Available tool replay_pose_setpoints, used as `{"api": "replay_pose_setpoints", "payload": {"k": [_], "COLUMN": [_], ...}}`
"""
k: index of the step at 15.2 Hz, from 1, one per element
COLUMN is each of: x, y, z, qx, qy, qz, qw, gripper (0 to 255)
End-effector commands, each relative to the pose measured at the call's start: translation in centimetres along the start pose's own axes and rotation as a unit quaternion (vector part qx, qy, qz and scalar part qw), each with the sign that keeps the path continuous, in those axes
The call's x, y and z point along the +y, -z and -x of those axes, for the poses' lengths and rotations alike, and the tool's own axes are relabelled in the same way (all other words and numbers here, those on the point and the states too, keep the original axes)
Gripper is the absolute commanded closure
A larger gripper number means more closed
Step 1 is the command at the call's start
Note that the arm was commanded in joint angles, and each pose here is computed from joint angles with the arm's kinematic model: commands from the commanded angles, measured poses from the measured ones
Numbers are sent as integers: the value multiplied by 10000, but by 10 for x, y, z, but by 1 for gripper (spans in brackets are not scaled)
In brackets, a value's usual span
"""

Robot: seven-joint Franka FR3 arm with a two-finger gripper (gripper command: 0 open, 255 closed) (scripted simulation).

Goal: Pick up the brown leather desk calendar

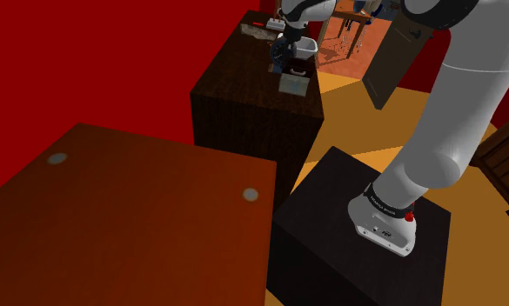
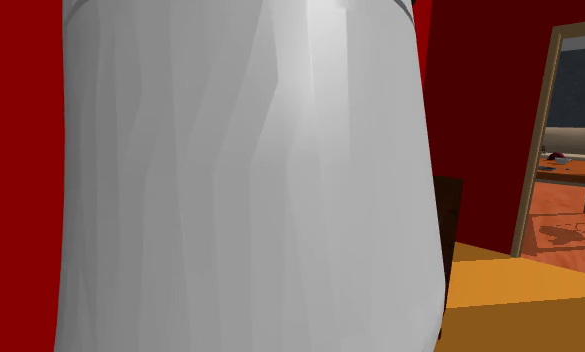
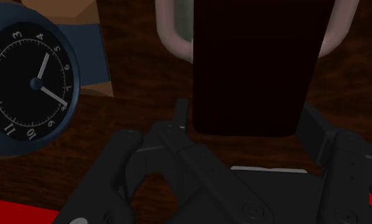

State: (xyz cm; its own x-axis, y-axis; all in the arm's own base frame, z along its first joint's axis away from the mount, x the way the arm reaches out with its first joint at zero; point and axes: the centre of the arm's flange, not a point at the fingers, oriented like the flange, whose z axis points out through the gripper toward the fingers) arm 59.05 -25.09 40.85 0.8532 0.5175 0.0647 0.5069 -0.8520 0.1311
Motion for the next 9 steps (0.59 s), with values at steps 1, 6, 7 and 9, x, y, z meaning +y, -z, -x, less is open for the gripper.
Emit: {"api": "replay_pose_setpoints", "payload": {"k": [1,6,7,9], "x": [1,4,5,6], "y": [4,31,36,46], "z": [0,-1,-2,-2], "qx": [-9,-9,-9,-9], "qy": [-4,-4,-4,-4], "qz": [-7,-7,-7,-7], "qw": [10000,10000,10000,10000], "gripper": [255,255,255,255]}}
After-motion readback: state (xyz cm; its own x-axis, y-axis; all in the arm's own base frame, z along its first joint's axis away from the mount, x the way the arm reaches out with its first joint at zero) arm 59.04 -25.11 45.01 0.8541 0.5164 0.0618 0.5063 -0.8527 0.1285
